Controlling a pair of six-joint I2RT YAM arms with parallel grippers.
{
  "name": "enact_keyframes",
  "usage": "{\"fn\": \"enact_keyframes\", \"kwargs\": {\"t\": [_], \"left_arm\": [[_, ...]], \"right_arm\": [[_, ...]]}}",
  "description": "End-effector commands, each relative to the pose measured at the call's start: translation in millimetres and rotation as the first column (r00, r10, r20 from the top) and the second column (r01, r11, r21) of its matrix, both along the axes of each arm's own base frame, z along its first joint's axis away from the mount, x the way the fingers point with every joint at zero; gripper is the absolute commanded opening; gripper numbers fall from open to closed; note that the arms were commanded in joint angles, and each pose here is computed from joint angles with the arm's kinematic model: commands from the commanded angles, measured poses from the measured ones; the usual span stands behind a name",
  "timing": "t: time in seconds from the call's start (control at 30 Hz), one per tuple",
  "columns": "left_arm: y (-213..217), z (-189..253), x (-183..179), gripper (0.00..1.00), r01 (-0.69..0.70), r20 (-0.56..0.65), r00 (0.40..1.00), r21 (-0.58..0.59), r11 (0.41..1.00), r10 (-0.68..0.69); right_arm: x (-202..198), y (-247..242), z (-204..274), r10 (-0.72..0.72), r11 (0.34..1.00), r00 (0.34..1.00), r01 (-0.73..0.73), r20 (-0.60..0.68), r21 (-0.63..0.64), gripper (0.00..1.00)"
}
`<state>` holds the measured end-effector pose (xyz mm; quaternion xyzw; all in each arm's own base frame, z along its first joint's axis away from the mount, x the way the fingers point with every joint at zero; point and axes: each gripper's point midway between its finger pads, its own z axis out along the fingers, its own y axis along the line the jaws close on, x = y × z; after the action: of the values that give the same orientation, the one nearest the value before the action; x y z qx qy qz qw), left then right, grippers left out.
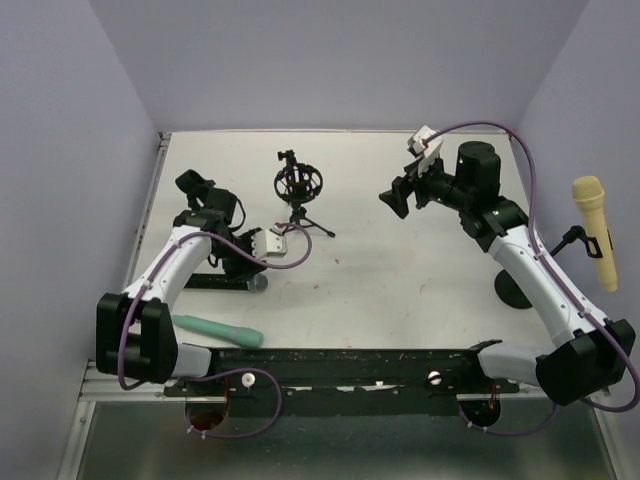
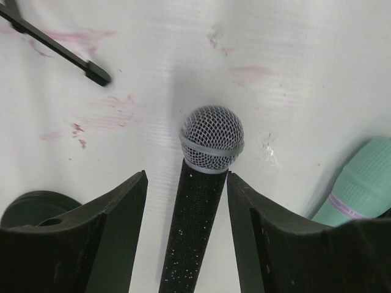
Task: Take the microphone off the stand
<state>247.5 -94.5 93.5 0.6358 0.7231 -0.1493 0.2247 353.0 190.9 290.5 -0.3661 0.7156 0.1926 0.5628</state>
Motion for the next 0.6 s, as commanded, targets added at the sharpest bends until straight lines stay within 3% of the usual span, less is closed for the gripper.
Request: {"fn": "enact_keyframes", "kwargs": {"t": [0.0,0.17,0.33,0.5,0.57], "left_arm": [[-37.1,43.7,11.4,0.63,-0.056,0.076,0.994,-0.24,0.969,0.076],[-57.7,94.4,23.6,0.64,-0.13,0.133,0.969,-0.437,0.89,0.207],[-64.9,138.9,29.2,0.66,-0.172,0.157,0.939,-0.556,0.813,0.305],[-58.6,176.3,40.4,0.68,-0.247,0.174,0.88,-0.628,0.738,0.443],[-52.8,187.3,50.4,0.68,-0.34,0.123,0.832,-0.658,0.672,0.54]], "right_arm": [[1.1,18.9,8.6,0.113,0.993,0.993,-0.114,0.011,0.037,0.97],[-13.9,47.5,19.2,0.294,0.946,0.956,-0.291,0.002,0.144,0.96],[-17.2,72.0,40.5,0.433,0.874,0.901,-0.425,0.02,0.234,0.92],[-5.9,95.5,45.9,0.437,0.876,0.894,-0.448,0.102,0.176,0.91],[-2.3,106.6,38.4,0.446,0.88,0.885,-0.461,0.13,0.113,0.9]]}}
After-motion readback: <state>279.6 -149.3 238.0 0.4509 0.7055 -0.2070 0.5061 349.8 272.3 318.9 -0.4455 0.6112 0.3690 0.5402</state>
